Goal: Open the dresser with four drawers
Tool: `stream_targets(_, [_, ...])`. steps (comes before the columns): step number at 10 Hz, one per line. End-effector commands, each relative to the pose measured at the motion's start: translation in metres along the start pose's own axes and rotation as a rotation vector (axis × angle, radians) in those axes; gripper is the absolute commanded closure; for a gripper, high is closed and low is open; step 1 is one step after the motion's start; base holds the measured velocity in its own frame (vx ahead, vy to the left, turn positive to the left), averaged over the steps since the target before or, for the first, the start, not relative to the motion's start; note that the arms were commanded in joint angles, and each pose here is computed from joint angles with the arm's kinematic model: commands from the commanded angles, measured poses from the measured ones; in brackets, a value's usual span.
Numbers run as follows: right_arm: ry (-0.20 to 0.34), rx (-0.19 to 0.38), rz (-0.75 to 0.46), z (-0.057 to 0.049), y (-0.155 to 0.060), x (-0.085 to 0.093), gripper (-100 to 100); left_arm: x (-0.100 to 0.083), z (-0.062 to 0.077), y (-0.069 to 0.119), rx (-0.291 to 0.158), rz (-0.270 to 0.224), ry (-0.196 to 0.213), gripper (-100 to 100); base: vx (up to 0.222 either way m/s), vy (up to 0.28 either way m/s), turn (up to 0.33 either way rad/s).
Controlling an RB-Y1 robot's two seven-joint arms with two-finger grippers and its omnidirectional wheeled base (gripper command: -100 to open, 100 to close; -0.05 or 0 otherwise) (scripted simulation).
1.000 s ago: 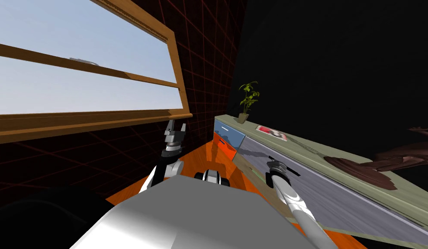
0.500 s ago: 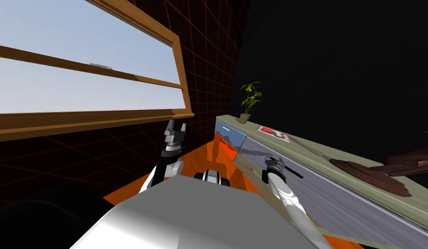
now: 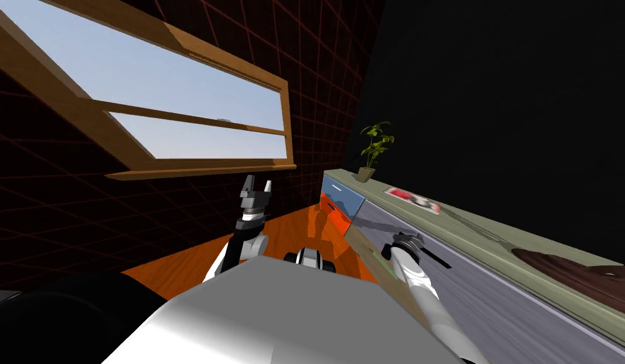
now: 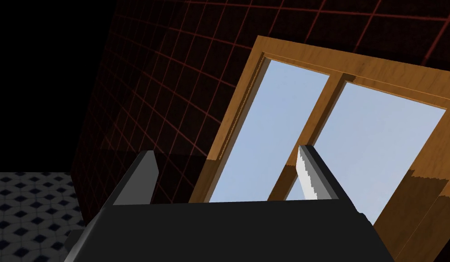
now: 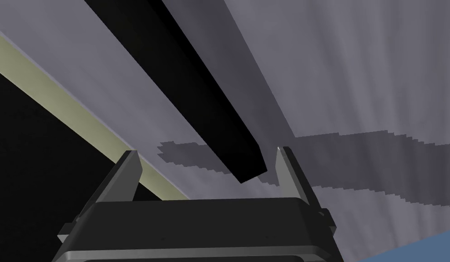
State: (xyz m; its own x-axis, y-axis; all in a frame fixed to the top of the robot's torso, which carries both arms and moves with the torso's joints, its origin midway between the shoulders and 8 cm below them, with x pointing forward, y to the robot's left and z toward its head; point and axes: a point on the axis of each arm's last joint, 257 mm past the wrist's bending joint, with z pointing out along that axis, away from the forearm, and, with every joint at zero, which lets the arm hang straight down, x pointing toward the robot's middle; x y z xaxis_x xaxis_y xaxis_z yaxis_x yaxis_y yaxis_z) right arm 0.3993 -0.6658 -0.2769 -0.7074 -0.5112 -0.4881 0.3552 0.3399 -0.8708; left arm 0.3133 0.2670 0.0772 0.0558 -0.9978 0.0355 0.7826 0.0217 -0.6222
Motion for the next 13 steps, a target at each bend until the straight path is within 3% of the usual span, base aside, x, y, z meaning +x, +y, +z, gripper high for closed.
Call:
stream_targets(1, [0.056,0.031,0.0,0.009,-0.006,0.011,-100,0.0,0.0,0.0,0.0,0.0,0.0,0,-0.099,-0.06,0.3])
stream_targets(3, [0.119,0.07,0.015,0.018,-0.016,0.018,-100,0.0,0.0,0.0,0.0,0.0,0.0,0,-0.208,-0.06,0.402])
stream_targets(4, [0.13,0.066,0.006,0.017,-0.013,0.024,-100,0.0,0.0,0.0,0.0,0.0,0.0,0,-0.174,-0.045,0.146])
stream_targets(6, [0.202,0.096,0.017,0.023,-0.019,0.034,-100,0.0,0.0,0.0,0.0,0.0,0.0,0,-0.161,-0.055,0.319])
stream_targets(7, [0.178,0.086,0.015,0.022,-0.017,0.03,-100,0.0,0.0,0.0,0.0,0.0,0.0,0,-0.089,-0.024,0.077])
stream_targets(8, [0.168,0.081,0.01,0.021,-0.016,0.03,100,0.0,0.0,0.0,0.0,0.0,0.0,0,0.059,0.011,-0.184])
stream_targets(12, [0.062,0.029,-0.004,0.009,-0.005,0.014,100,0.0,0.0,0.0,0.0,0.001,0.0,0,0.184,0.042,-0.294])
stream_targets(13, [0.056,0.031,0.0,0.009,-0.006,0.011,100,0.0,0.0,0.0,0.0,0.001,0.0,0,0.152,0.047,-0.206])
